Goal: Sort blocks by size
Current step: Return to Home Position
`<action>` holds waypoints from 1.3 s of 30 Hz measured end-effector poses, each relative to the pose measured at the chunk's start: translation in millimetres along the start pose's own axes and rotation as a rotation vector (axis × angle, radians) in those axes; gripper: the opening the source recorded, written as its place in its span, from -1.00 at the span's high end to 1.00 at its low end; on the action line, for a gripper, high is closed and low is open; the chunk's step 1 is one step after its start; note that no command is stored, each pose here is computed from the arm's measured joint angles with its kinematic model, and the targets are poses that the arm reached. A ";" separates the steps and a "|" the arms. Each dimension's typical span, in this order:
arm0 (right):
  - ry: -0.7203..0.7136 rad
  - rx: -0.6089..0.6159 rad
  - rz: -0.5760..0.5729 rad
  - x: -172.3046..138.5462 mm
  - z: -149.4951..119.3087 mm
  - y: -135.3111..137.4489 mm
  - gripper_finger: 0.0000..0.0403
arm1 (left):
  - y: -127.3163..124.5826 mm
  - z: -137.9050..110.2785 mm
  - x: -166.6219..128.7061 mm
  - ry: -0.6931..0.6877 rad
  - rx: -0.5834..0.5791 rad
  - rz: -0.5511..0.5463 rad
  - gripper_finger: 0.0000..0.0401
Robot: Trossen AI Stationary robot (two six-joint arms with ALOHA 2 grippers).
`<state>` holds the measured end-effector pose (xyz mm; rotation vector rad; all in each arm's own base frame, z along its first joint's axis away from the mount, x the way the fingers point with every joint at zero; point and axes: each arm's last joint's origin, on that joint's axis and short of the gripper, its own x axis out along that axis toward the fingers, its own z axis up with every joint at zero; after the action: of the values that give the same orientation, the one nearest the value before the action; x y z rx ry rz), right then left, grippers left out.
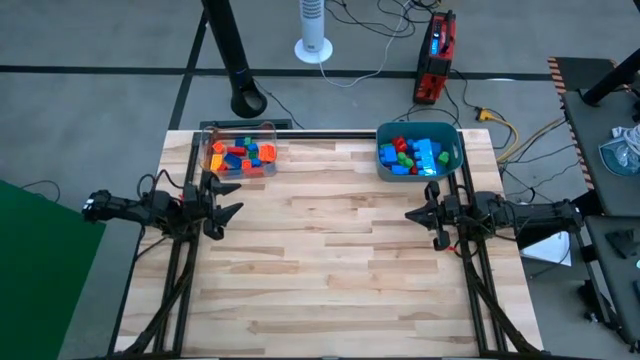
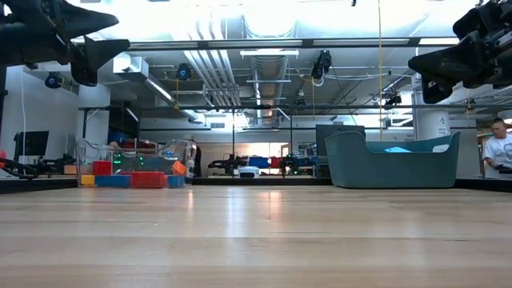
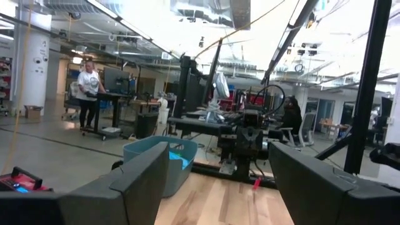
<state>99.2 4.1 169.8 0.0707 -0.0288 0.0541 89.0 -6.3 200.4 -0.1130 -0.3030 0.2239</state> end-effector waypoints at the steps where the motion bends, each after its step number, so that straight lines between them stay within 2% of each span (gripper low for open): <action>1: 0.000 -0.001 0.000 0.0 0.0 0.0 0.94 | 0.0 0.3 0.0 -0.001 0.000 0.000 -0.31; 14: 0.000 0.000 0.001 0.0 0.0 0.0 0.94 | 0.2 -6.7 -0.3 0.019 -0.002 0.000 -0.31; 18: 0.000 -0.002 0.001 0.0 0.0 0.0 0.94 | 0.5 -11.4 -0.5 0.060 -0.059 0.004 -0.31; 26: 0.000 0.000 0.001 0.0 -0.1 0.0 0.94 | 1.0 -19.8 -1.3 0.142 0.042 0.005 -0.31; 39: 0.000 -0.001 0.000 0.0 -0.1 0.0 0.94 | 1.0 -21.0 -1.6 0.152 0.048 0.004 -0.31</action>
<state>99.2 4.1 169.7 0.0697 -0.0288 0.0544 93.8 -7.3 179.9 -0.0827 -0.1457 0.2248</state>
